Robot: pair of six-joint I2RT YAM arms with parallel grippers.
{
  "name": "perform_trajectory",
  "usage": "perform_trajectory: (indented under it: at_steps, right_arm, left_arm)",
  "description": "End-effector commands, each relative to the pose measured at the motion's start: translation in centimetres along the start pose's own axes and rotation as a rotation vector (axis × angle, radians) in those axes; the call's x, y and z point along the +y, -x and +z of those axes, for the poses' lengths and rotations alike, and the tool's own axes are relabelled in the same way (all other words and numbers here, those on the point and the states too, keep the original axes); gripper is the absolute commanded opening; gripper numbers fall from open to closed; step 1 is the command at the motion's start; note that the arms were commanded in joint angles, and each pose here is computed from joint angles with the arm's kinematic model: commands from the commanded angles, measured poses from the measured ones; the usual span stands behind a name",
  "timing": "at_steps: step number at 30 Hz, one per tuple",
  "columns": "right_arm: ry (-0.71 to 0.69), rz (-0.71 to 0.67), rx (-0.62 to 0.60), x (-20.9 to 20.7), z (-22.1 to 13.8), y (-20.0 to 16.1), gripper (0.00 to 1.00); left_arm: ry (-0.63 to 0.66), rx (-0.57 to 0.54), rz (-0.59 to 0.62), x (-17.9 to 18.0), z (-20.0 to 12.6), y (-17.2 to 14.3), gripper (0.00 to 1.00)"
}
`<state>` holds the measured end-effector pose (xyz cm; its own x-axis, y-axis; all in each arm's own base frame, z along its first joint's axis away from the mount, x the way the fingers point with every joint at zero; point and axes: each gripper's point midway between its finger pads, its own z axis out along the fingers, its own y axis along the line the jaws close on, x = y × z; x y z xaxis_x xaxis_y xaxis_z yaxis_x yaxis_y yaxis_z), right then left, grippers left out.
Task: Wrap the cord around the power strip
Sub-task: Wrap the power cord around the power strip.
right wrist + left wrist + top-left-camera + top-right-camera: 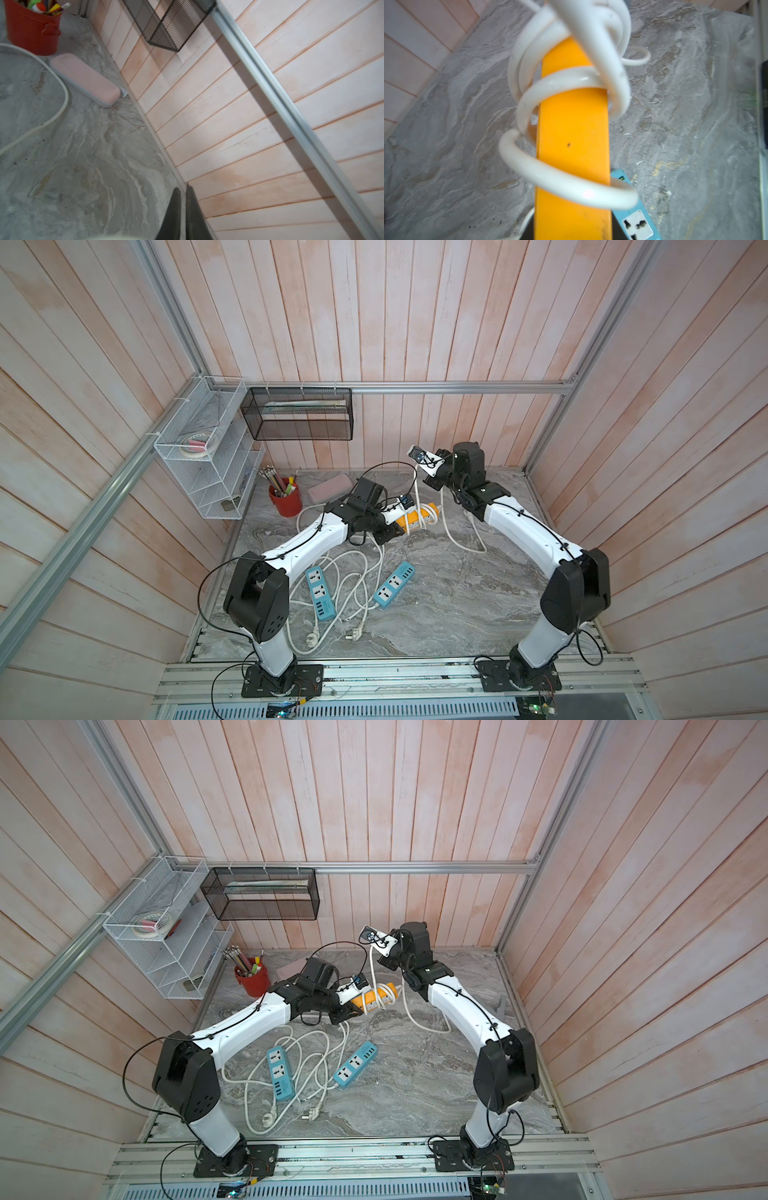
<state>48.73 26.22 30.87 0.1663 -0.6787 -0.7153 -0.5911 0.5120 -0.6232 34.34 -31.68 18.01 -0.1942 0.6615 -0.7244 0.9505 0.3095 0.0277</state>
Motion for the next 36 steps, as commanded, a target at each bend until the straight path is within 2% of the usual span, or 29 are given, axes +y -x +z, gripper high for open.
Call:
perform_trajectory:
  at_steps: [1, 5, 8, 11, 15, 17, 23, 25, 28, 30, 33, 36]
  right_arm:
    - [0.089, 0.090, -0.052, -0.7, 1.1, 0.4, 0.00]
    - [0.204, 0.258, -0.113, 0.4, 2.4, -0.8, 0.01]
    - [0.218, 0.359, -0.137, 1.1, 3.0, -2.4, 0.24]
    - [0.226, 0.500, -0.163, 1.9, 3.3, -4.5, 0.40]
    - [0.218, 0.656, -0.182, 3.2, 4.1, -6.3, 0.54]
    - [0.153, 0.733, -0.163, 3.3, 5.2, -7.5, 0.57]
    - [0.060, 0.904, -0.080, 5.1, 7.4, -10.9, 0.60]
    - [-0.020, 0.964, -0.018, 5.3, 8.4, -12.8, 0.58]
    - [-0.071, 1.041, 0.043, 6.4, 9.3, -15.0, 0.54]
    - [-0.058, 1.046, 0.061, 7.7, 9.7, -15.2, 0.52]
    - [-0.047, 1.029, 0.090, 9.7, 9.7, -15.1, 0.44]
    - [-0.065, 1.002, 0.124, 11.0, 9.1, -15.5, 0.29]
  left_arm:
    - [-0.261, -0.050, 0.058, -6.2, -1.4, 0.8, 0.00]
    - [-0.364, -0.267, 0.092, -8.8, -4.6, 5.1, 0.00]
    - [-0.333, -0.354, 0.103, -8.5, -6.2, 6.9, 0.00]
    - [-0.300, -0.409, 0.074, -7.5, -7.4, 8.0, 0.00]
    - [-0.266, -0.461, 0.012, -5.8, -8.5, 8.9, 0.00]
    - [-0.240, -0.472, -0.003, -5.1, -8.5, 9.0, 0.00]
    - [-0.179, -0.490, -0.045, -3.8, -8.7, 9.2, 0.00]
    - [-0.165, -0.511, -0.055, -3.4, -9.1, 9.5, 0.00]
    - [-0.135, -0.581, -0.090, -2.5, -10.1, 10.3, 0.00]
    - [-0.116, -0.642, -0.115, -2.0, -11.0, 11.2, 0.00]
    - [-0.088, -0.727, -0.165, -1.0, -12.3, 12.0, 0.00]
    - [-0.015, -0.773, -0.196, 0.8, -13.3, 12.3, 0.00]
